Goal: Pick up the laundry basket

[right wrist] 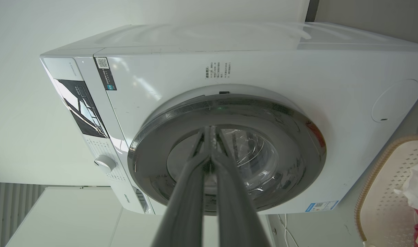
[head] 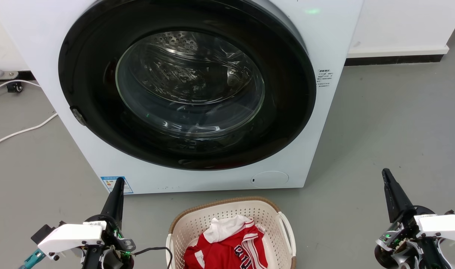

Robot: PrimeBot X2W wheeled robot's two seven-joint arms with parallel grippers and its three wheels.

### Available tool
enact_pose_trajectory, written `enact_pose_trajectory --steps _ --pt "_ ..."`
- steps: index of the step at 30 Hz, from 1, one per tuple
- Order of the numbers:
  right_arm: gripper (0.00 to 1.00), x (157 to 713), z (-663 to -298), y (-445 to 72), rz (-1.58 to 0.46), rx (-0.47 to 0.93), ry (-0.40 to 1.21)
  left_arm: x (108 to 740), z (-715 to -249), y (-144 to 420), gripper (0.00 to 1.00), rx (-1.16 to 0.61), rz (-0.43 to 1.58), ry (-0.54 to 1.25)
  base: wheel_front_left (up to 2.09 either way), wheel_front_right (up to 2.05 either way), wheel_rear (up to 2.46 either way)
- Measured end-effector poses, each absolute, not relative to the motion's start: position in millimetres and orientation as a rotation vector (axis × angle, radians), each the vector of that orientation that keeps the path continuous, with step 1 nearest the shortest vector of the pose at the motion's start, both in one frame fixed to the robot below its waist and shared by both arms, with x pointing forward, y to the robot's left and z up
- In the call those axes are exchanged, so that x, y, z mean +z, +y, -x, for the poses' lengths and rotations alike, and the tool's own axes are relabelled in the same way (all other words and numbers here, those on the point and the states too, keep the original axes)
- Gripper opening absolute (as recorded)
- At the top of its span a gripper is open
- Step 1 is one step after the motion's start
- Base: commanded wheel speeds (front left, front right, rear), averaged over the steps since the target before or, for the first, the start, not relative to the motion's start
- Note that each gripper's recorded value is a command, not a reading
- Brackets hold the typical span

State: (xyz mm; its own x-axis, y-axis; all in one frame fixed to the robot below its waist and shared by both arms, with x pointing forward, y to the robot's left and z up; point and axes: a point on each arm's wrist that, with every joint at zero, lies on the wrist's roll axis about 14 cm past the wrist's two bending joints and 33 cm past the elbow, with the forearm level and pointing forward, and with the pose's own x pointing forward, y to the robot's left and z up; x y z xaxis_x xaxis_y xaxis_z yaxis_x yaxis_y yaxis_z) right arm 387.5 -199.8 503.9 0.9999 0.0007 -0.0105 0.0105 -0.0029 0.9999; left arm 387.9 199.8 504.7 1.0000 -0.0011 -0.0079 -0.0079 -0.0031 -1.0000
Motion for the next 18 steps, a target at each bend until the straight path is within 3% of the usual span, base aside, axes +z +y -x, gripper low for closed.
enact_pose_trajectory --steps 18 --pt "0.00 503.9 -387.5 -199.8 -1.574 -0.008 0.009 504.8 -387.9 199.8 0.00 0.005 1.574 0.007 0.00 0.00 0.00"
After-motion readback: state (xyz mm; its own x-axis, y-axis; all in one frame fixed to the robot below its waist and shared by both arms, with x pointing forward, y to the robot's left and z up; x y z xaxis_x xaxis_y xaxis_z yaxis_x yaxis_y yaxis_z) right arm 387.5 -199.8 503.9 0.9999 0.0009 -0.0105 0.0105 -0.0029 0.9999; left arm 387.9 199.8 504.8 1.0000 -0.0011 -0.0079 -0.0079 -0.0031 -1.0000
